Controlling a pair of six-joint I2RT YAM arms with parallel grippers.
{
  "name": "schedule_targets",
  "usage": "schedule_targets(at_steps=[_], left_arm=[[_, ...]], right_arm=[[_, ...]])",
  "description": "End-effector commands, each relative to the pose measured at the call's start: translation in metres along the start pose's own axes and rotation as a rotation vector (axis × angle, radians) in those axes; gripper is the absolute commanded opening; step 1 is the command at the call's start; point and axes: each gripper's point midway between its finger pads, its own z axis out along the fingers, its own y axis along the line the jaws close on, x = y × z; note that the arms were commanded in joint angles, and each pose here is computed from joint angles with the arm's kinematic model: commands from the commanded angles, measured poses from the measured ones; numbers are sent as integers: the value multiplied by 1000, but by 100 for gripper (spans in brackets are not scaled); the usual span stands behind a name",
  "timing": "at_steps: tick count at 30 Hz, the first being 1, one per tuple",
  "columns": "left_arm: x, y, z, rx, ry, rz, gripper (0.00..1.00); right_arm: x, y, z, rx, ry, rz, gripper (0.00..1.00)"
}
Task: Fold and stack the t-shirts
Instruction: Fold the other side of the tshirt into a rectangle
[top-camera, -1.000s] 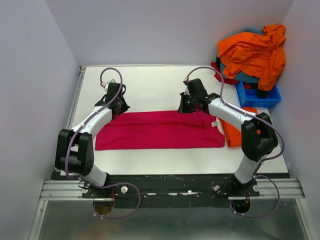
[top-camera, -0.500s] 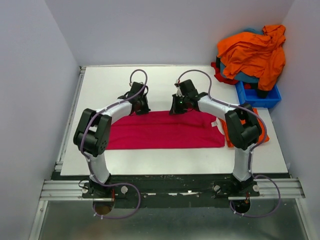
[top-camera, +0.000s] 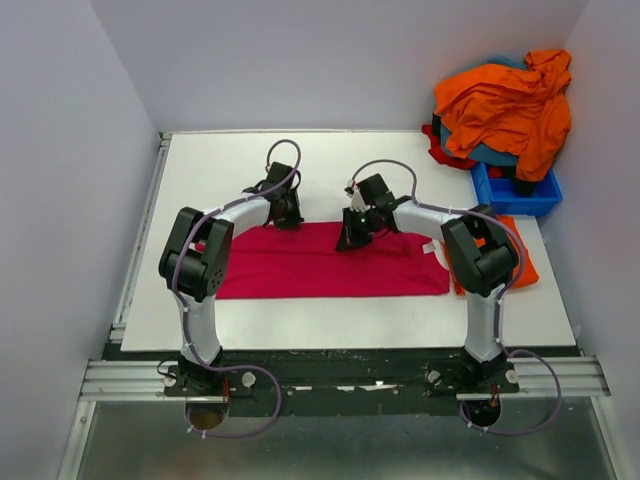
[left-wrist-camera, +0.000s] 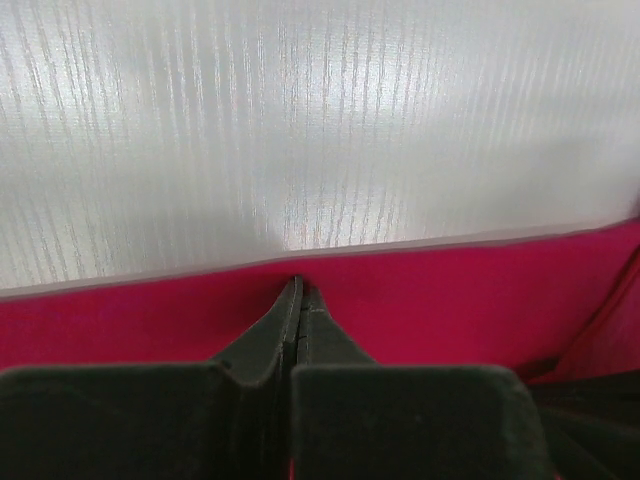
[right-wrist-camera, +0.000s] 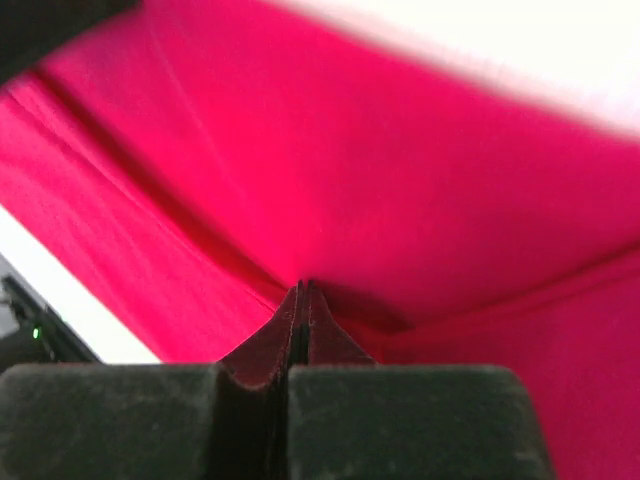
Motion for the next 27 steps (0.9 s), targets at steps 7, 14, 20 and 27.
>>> schedule_targets(at_steps=[7, 14, 20, 27], left_arm=[[5, 9, 2, -43, 21, 10, 0], [2, 7, -2, -38, 8, 11, 0], [2, 5, 0, -24, 13, 11, 0], [1, 6, -1, -33, 13, 23, 0]], right_arm=[[24, 29, -46, -89, 9, -56, 1], [-18, 23, -24, -27, -45, -68, 1], [-5, 17, 2, -76, 11, -4, 1], [39, 17, -16, -126, 56, 14, 1]])
